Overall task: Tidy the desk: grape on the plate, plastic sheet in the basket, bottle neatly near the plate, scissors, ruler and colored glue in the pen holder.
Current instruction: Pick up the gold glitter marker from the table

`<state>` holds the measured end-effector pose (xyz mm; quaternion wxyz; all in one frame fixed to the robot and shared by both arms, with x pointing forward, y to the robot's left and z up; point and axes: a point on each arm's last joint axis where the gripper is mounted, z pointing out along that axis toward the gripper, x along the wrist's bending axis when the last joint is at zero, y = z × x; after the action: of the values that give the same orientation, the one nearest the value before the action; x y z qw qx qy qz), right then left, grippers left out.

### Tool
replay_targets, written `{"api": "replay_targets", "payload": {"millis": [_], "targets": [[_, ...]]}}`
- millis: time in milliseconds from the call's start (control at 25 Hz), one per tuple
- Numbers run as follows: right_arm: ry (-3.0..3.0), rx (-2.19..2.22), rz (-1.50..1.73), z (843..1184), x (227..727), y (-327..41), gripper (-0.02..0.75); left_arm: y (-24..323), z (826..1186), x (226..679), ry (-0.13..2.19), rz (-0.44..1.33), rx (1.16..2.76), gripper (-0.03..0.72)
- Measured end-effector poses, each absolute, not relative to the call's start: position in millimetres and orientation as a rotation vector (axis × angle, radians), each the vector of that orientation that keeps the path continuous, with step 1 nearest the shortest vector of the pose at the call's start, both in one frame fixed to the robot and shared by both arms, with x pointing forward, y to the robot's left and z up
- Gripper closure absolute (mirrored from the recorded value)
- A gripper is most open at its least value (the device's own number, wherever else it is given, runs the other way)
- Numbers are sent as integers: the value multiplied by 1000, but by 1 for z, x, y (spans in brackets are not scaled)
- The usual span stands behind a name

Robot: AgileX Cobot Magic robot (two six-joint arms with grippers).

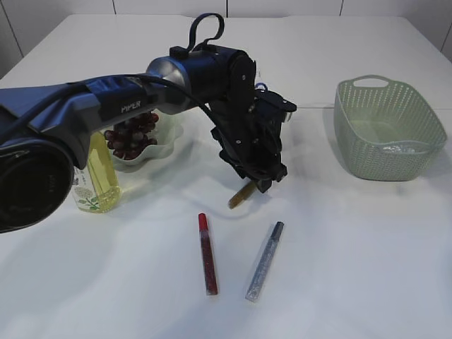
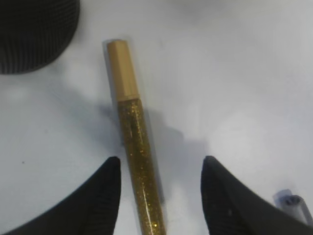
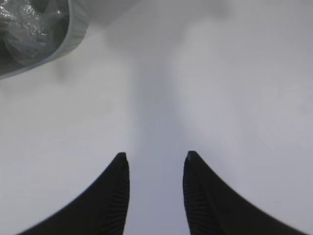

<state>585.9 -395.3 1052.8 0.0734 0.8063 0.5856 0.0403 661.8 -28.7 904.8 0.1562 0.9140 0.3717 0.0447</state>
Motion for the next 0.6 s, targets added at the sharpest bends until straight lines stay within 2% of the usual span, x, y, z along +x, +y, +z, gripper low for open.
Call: {"api": "replay_targets", "payload": {"millis": [600], "targets": [[1758, 2421, 121, 1053, 586, -395, 437, -26, 891, 660, 1085, 85, 2666, 314]]}}
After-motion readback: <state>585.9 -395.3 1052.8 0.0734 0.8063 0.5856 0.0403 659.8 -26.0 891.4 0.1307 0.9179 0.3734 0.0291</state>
